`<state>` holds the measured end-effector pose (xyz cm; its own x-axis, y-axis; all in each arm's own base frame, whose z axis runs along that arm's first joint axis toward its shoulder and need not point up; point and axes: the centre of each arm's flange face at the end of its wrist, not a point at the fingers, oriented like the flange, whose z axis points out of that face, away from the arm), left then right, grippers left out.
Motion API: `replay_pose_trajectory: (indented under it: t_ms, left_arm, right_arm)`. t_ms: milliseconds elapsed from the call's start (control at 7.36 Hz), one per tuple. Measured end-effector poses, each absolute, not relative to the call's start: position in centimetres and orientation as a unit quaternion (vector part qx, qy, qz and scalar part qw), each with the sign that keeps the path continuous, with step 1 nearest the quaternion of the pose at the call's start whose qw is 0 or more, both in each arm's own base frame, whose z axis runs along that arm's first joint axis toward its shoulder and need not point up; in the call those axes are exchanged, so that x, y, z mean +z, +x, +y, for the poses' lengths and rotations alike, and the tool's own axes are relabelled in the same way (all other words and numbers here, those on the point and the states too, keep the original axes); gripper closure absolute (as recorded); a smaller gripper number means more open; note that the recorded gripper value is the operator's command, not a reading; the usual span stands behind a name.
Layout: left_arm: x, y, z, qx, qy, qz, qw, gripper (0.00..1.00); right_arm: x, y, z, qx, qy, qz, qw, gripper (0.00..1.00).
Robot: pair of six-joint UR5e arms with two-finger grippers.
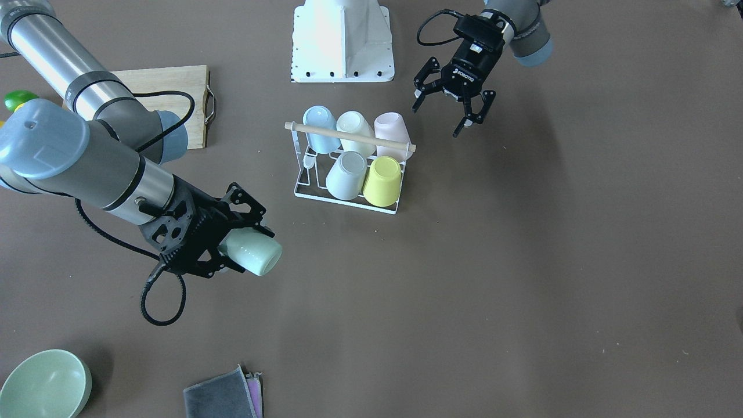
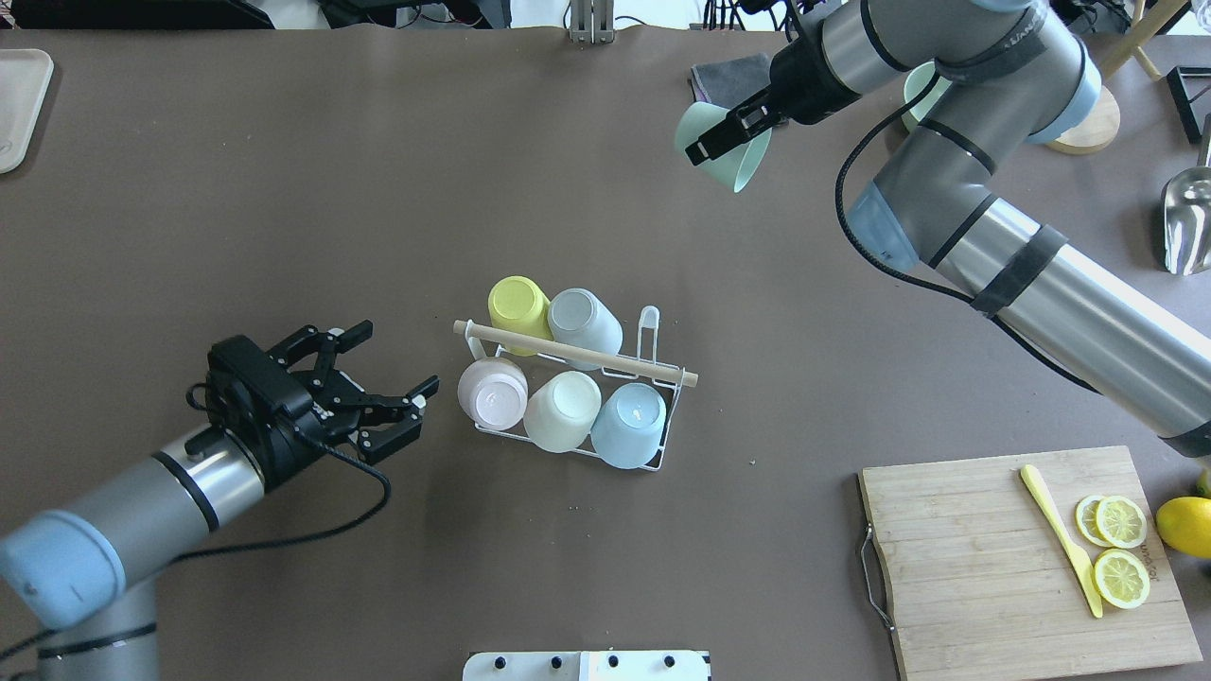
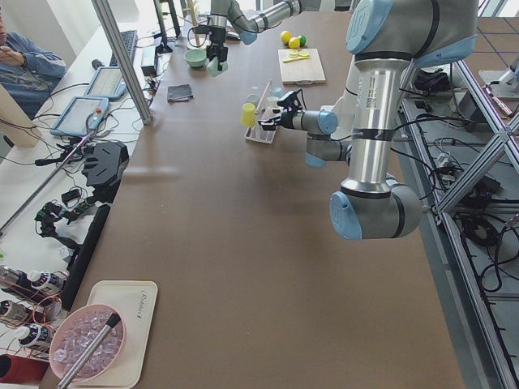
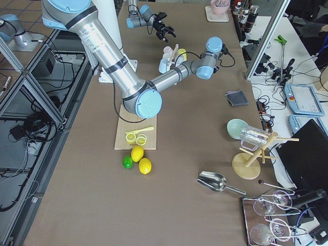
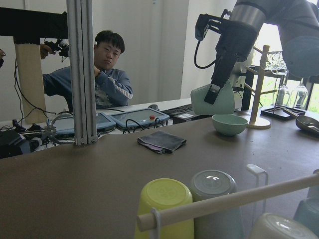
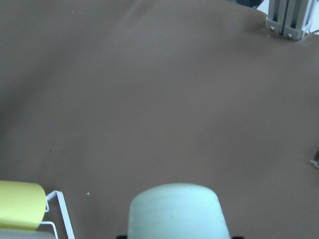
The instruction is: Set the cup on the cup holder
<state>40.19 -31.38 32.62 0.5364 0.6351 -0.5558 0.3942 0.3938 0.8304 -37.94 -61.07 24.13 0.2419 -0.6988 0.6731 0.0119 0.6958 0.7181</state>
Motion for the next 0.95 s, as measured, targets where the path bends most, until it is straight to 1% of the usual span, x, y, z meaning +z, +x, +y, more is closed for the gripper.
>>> replay_pose_trajectory:
  t_ms: [272,544,680,951]
  left_arm:
    - [35.5,33.2,-38.0,0.147,0.43,0.47,0.757,0.02]
    - [39.8,26.5,-42.0,0.154,0.276,0.457,0.831,0.01]
    - [42.1,23.5,-43.2,0.133,0.191,0.446,0.864,0.02]
    - [47.4,18.5,-44.7,0.048,0.029,0.398,0.916,0.01]
  right_arm:
    - [24.3,-38.7,-57.2,-0.204,0.374,-0.619,0.659,1.0]
    - [24.4,-38.3,-54.7,-0.215,0.428,-0.65,0.59,1.0]
    - [24.4,-38.6,-53.6,-0.22,0.449,-0.659,0.561,1.0]
    - [25.0,-40.7,-51.6,-0.217,0.504,-0.662,0.509,1.0]
